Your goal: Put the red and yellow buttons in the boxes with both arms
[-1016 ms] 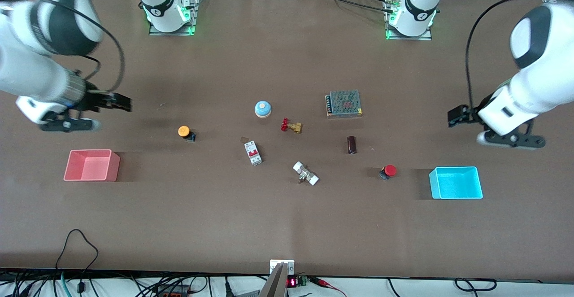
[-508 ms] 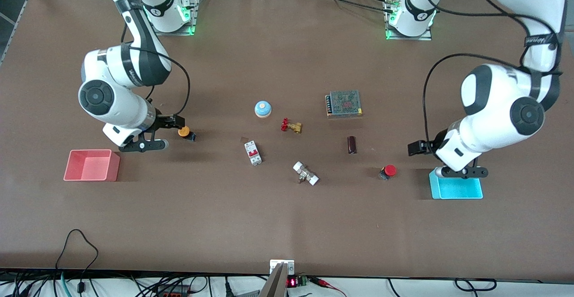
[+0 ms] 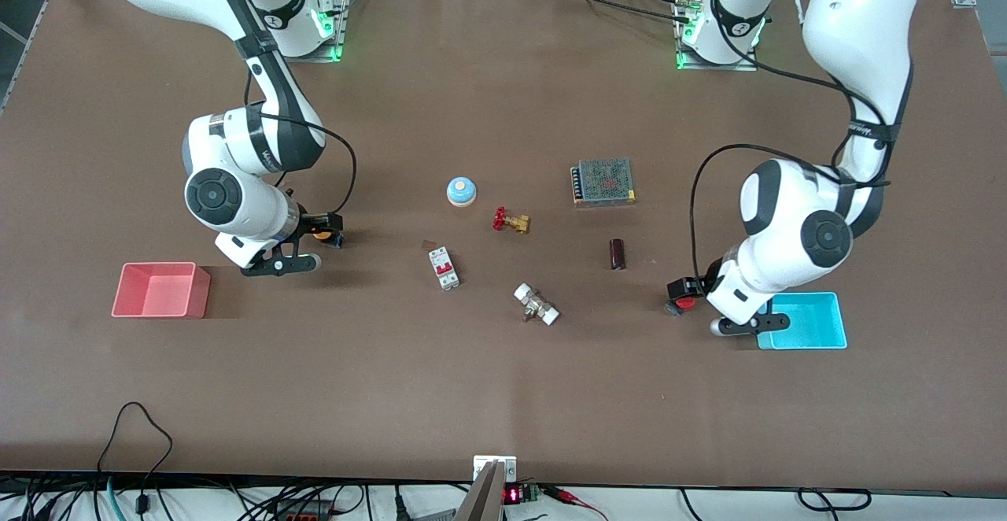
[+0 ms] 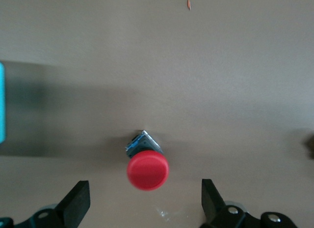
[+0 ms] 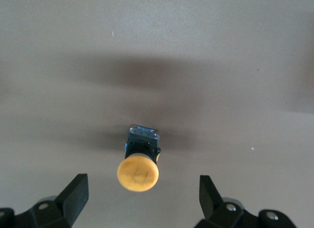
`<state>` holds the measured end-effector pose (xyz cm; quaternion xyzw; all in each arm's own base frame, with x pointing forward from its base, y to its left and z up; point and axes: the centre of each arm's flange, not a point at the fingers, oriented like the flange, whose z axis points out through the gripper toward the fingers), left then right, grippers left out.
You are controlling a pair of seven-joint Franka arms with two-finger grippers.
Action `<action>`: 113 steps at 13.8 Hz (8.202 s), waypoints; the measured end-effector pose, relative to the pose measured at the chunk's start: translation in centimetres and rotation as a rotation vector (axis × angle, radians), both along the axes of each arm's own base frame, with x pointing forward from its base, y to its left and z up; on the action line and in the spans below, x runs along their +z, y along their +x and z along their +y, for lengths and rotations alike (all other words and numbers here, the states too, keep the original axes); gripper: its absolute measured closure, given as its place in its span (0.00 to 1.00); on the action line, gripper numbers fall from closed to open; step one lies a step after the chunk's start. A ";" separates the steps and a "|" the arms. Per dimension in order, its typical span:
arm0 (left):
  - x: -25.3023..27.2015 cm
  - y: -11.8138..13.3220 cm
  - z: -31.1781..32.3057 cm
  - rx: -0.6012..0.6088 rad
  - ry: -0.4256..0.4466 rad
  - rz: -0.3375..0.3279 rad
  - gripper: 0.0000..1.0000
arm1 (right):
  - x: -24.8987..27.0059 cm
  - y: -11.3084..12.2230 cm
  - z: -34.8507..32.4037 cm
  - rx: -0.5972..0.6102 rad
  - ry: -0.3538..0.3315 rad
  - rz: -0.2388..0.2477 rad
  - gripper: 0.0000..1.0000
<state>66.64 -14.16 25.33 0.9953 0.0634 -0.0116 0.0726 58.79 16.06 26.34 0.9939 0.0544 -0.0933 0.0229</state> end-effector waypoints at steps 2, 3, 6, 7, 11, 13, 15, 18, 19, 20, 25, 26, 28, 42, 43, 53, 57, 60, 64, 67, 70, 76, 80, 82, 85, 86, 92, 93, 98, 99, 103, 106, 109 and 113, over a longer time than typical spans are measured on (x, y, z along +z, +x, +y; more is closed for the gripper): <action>-1.5 -0.2 -0.6 -0.007 0.003 0.013 0.00 | -1.3 -0.4 0.0 0.002 -0.003 0.007 0.00; -2.0 -0.3 -0.7 -0.009 0.004 0.017 0.00 | -1.7 -0.5 0.0 0.003 -0.005 0.014 0.00; -3.0 -0.5 -1.0 -0.013 0.007 0.027 0.02 | -3.1 -0.8 0.2 0.006 -0.012 0.035 0.00; -3.2 -0.5 -1.0 -0.017 0.012 0.027 0.04 | -3.6 -0.9 0.1 0.007 -0.014 0.042 0.00; -3.2 -0.4 -0.7 -0.030 0.031 0.022 0.17 | -5.5 -1.1 0.1 0.006 -0.018 0.048 0.00; -3.2 -0.4 -0.6 -0.031 0.033 0.021 0.33 | -6.1 -1.2 0.1 -0.003 -0.021 0.050 0.00; -3.2 -0.4 -0.6 -0.031 0.033 0.021 0.41 | -6.2 -1.3 0.2 -0.007 -0.022 0.050 0.00; -3.1 -0.3 -0.6 -0.030 0.033 0.018 0.53 | -6.3 -1.3 0.1 -0.014 -0.024 0.050 0.04; -3.1 -0.3 -0.6 -0.030 0.033 0.017 0.53 | -6.3 -1.3 0.1 -0.020 -0.026 0.050 0.04; -3.1 -0.3 -0.6 -0.030 0.033 0.016 0.57 | -6.3 -1.3 0.1 -0.029 -0.028 0.050 0.11; -1.4 0.7 0.2 -0.016 0.033 -0.017 0.60 | -6.3 -1.4 0.4 -0.084 -0.041 0.047 0.50; -0.3 1.0 0.9 -0.006 0.033 -0.025 0.60 | -6.3 -1.5 0.5 -0.086 -0.041 0.049 0.59; 2.2 1.4 3.0 0.017 0.033 -0.032 0.60 | -6.3 -1.6 0.7 -0.086 -0.044 0.054 0.59; 4.8 1.8 19.9 -0.006 0.046 -0.039 0.60 | 6.3 8.0 -20.0 -0.196 -0.058 -0.129 0.59; 4.0 1.7 20.1 -0.011 0.044 -0.028 0.60 | 5.4 7.8 -22.5 -0.190 -0.058 -0.112 0.59; -2.2 1.8 20.9 -0.013 0.051 0.015 0.55 | 1.0 8.0 -29.3 -0.082 -0.044 -0.051 0.59; -1.2 2.5 21.1 -0.014 0.058 -0.013 0.33 | -0.9 8.1 -29.7 -0.060 -0.042 -0.028 0.59; 1.2 3.9 21.4 -0.014 0.069 -0.064 0.08 | -2.0 8.6 -30.1 -0.056 -0.046 -0.027 0.59; 6.7 4.8 20.6 -0.035 0.085 -0.129 0.00 | -4.1 9.2 -31.8 -0.049 -0.053 -0.051 0.59; 12.4 4.0 19.5 -0.057 0.083 -0.133 0.00 | -5.1 9.4 -31.6 -0.057 -0.040 -0.055 0.59; 18.5 2.1 19.3 -0.083 0.132 -0.114 0.00 | -4.9 9.6 -31.1 -0.060 -0.026 -0.063 0.59; 29.7 -2.5 17.3 -0.108 0.190 -0.146 0.00 | -4.7 9.9 -31.1 -0.050 -0.023 -0.070 0.33; 33.6 -5.9 16.6 -0.112 0.197 -0.193 0.00 | 0.7 11.2 -30.6 -0.072 0.011 -0.161 0.00; 33.8 -7.2 16.3 -0.114 0.201 -0.222 0.00 | 5.1 11.3 -30.0 -0.082 0.041 -0.195 0.00; 33.2 -9.1 16.0 -0.116 0.205 -0.240 0.00 | 10.9 11.1 -26.8 -0.045 0.074 -0.221 0.00; 33.2 -9.6 16.0 -0.117 0.206 -0.241 0.00 | 12.4 10.8 -25.6 -0.029 0.082 -0.220 0.00; 35.6 -11.0 15.7 -0.160 0.204 -0.189 0.00 | 22.0 8.5 -20.7 0.044 0.110 -0.251 0.00; 36.2 -11.3 15.6 -0.181 0.202 -0.156 0.00 | 22.9 7.9 -20.7 0.042 0.115 -0.239 0.00; 36.9 -10.7 15.6 -0.197 0.197 -0.127 0.00 | 29.8 4.0 -21.2 -0.109 0.113 -0.109 0.00; 36.9 -10.6 15.6 -0.185 0.197 -0.133 0.00 | 30.9 3.0 -21.5 -0.143 0.092 -0.080 0.00; 37.2 -10.3 14.6 -0.117 0.194 -0.163 0.00 | 33.1 1.1 -21.0 -0.147 0.020 -0.064 0.00; 37.2 -10.3 14.4 -0.108 0.193 -0.164 0.00 | 32.5 0.6 -20.8 -0.119 0.022 -0.078 0.00; 37.2 -10.3 14.4 -0.107 0.193 -0.164 0.00 | 33.4 -1.2 -20.9 -0.120 0.031 -0.082 0.00; 37.2 -10.3 14.4 -0.107 0.193 -0.164 0.00 | 34.7 -2.5 -20.9 -0.119 0.037 -0.099 0.00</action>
